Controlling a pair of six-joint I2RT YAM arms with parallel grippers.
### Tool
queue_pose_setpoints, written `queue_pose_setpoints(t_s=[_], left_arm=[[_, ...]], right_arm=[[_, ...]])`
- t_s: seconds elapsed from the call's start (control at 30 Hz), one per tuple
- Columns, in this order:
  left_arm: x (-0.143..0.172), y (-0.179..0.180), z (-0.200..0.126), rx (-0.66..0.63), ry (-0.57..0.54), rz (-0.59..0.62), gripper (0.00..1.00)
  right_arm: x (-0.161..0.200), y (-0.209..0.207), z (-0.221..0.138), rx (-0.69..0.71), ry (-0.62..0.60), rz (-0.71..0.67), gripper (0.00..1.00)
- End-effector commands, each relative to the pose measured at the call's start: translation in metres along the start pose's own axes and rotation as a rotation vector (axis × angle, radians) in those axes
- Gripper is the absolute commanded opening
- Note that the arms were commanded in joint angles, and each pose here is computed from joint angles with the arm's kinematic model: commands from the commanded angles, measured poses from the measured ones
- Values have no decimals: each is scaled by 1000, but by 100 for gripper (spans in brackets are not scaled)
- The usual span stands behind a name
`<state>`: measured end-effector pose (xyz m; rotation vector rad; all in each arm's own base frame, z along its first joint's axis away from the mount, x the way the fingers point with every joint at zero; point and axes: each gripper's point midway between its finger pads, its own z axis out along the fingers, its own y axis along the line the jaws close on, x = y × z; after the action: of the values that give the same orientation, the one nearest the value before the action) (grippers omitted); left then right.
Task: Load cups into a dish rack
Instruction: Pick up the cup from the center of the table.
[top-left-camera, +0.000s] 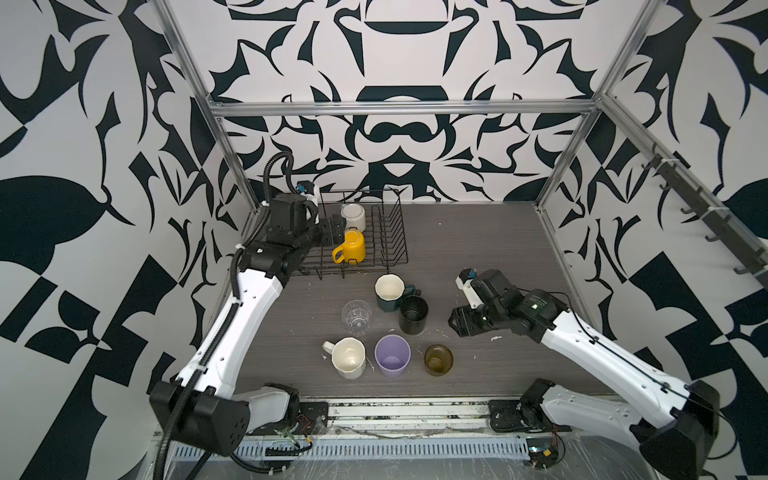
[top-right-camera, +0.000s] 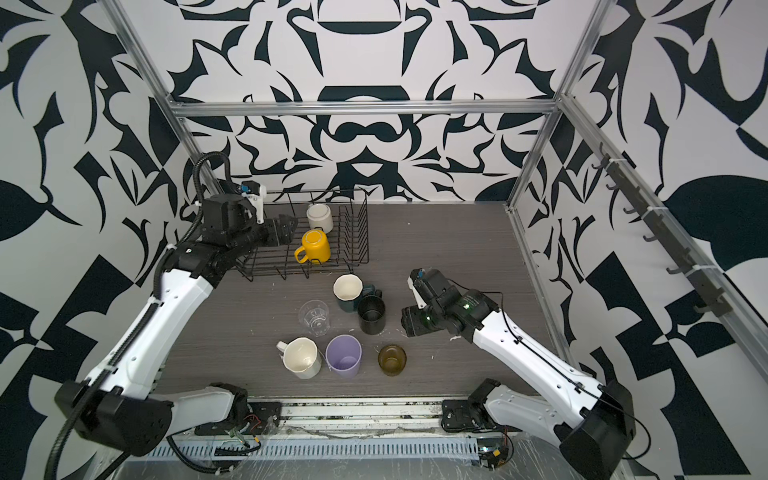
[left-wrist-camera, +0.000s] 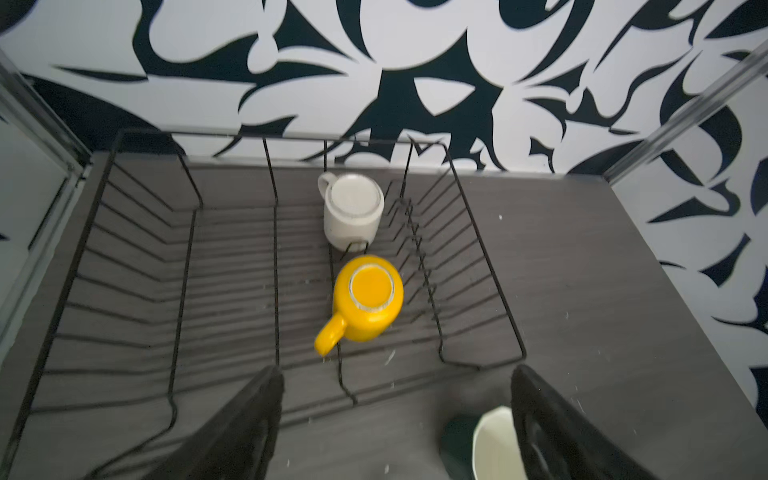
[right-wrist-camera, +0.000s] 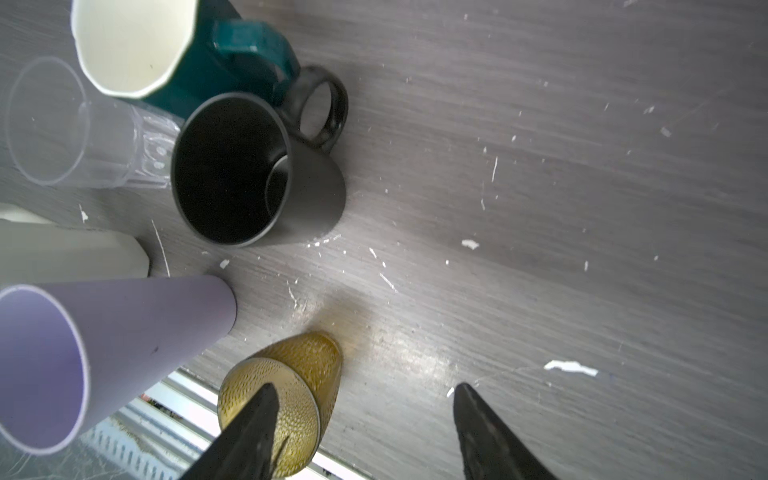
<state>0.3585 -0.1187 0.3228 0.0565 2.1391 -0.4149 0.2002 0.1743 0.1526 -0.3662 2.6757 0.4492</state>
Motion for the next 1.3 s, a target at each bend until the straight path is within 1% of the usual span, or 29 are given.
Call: queue_pose_setpoints(t_s=[0.0, 0.07, 0.13, 0.2, 0.33, 0.43, 0.53, 0.9, 1.03, 1.13, 1.27], left_arm=[[66, 8, -30, -34, 236, -175, 86], [92, 10, -41, -55, 307, -237, 81], [115, 16, -55, -109, 366, -257, 80], [131, 22, -62, -159, 406, -255, 80], [156, 24, -57, -200, 514, -250, 78], [174, 23, -51, -235, 579, -226, 77], [190, 21, -42, -236, 623, -226, 76], [218, 11, -8, -230, 705, -183, 70], [234, 16, 6, -267, 754, -161, 68], [243, 17, 11, -288, 789, -145, 64], [252, 17, 18, -305, 824, -124, 62]], right_arm=[[-44, 12, -11, -15, -136, -29, 73], [-59, 17, -11, -36, -169, -36, 77], [-71, 19, -9, -55, -191, -33, 79], [-81, 19, -7, -90, -202, -18, 80], [-96, 15, -13, -141, -246, 32, 81], [-101, 6, -21, -128, -289, 50, 83], [-104, -3, -29, -119, -323, 68, 85], [-101, -15, -36, -111, -343, 92, 85], [-100, -17, -36, -110, -348, 93, 85], [-100, -18, -36, -108, -349, 95, 85], [-99, -19, -37, -108, -351, 95, 85]])
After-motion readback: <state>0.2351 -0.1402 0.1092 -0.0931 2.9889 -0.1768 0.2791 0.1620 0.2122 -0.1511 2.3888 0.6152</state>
